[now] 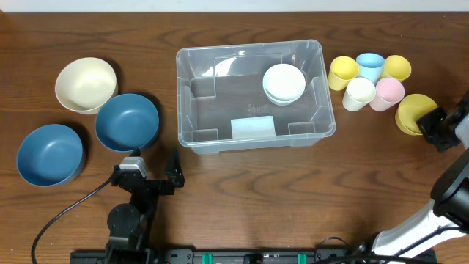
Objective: Pack container
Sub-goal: 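Grasp the yellow bowl rim with the right gripper and lift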
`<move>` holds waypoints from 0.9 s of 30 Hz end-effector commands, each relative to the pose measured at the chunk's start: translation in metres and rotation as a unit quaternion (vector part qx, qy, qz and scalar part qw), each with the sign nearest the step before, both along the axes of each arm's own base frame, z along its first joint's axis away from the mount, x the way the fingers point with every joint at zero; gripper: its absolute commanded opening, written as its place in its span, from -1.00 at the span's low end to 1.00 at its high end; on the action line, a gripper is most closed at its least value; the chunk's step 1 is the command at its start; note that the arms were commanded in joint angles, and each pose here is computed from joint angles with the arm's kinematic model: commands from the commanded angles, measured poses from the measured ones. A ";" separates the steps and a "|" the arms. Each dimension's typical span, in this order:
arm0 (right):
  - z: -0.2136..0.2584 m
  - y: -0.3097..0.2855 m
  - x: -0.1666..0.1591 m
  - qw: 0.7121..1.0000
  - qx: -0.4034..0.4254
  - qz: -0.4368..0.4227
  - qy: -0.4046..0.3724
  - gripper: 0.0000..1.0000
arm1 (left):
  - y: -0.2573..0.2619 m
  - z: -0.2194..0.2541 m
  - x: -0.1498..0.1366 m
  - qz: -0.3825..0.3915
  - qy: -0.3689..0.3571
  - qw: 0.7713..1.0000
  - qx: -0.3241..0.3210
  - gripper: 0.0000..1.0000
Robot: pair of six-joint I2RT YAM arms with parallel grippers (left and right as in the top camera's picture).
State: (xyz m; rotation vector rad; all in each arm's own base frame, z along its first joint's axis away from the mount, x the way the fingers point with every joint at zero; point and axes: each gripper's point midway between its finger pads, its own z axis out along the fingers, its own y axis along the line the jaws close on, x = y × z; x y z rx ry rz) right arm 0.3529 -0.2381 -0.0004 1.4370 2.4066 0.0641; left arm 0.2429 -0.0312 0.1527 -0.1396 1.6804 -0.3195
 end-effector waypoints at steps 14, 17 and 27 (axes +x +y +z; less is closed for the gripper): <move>0.147 0.018 -0.003 0.996 -0.027 0.021 -0.088 -0.98 | 0.002 -0.015 -0.001 0.003 0.022 1.000 0.013 0.96; 0.210 0.039 -0.001 0.984 -0.038 0.048 -0.170 -0.97 | 0.002 -0.015 -0.001 0.003 0.022 1.000 0.013 0.96; 0.350 0.206 0.011 0.885 -0.037 0.271 -0.377 -0.98 | 0.002 -0.015 -0.001 0.003 0.022 1.000 0.013 0.96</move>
